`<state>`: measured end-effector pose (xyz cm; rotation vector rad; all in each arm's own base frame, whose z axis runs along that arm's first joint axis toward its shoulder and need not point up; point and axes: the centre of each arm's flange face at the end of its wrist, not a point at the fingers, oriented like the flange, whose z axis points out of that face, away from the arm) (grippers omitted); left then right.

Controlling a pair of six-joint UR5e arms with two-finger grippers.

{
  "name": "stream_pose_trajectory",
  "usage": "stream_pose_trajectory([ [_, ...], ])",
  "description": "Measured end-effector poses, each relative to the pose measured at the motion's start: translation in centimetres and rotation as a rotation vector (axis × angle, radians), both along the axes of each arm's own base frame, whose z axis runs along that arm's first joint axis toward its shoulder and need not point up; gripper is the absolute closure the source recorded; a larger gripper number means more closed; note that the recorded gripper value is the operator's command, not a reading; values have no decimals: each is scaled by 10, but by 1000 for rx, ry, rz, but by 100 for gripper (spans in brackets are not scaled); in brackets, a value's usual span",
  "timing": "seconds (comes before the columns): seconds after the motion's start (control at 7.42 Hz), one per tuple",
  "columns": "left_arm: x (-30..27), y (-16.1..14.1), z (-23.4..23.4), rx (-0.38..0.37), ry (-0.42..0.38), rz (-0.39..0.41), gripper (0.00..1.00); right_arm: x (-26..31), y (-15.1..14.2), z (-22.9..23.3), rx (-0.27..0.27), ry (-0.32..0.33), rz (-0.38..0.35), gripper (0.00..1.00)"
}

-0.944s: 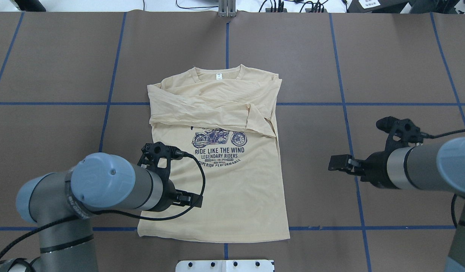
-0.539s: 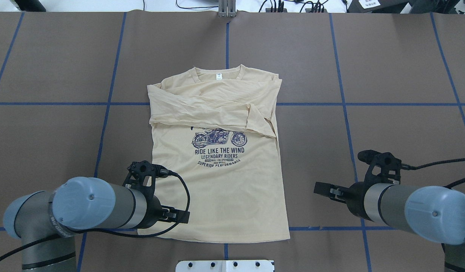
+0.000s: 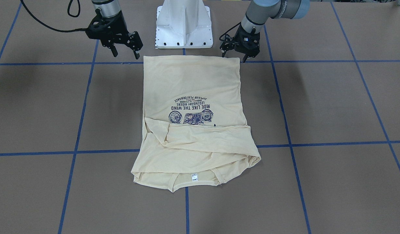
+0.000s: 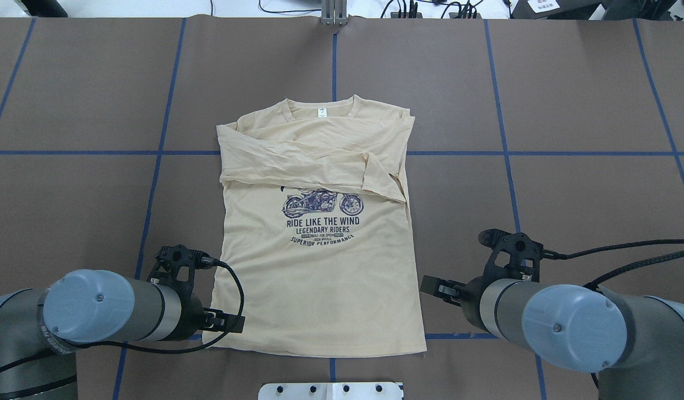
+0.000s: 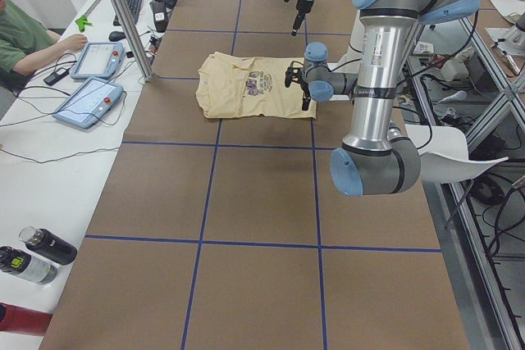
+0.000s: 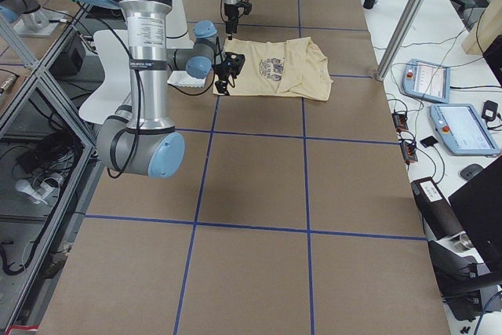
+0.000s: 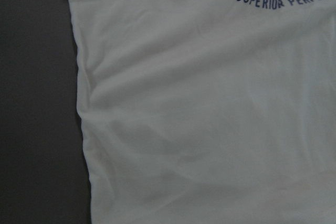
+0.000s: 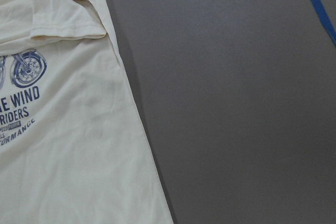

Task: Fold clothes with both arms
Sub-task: 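Release the sleeve and move both grippers to the hem nearest the robot, then grasp the two hem corners nearest the robot with both grippers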

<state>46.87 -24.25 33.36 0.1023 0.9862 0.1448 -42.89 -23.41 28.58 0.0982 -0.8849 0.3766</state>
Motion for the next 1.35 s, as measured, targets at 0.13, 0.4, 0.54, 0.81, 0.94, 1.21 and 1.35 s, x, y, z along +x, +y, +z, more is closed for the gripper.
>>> stream_pose_trajectory([
  [0.13,0,1,8,-3,-11,1,12,-6,4,-3,2,5,-1,0],
  [0.4,5,6,17,-8,-28,14,14,-11,9,-5,8,10,-4,0],
  [0.54,9,10,21,-9,-34,23,18,-13,11,-3,8,14,-6,0],
  [0.81,15,18,24,-12,-41,43,33,-18,13,1,9,25,-6,0],
  [0.94,16,20,23,-14,-37,48,45,-19,13,2,9,27,-5,0],
  [1.21,17,21,17,-12,-14,52,55,-20,13,2,10,28,-4,0],
  [1.35,17,22,16,-12,-6,53,56,-20,13,3,10,28,-4,0],
])
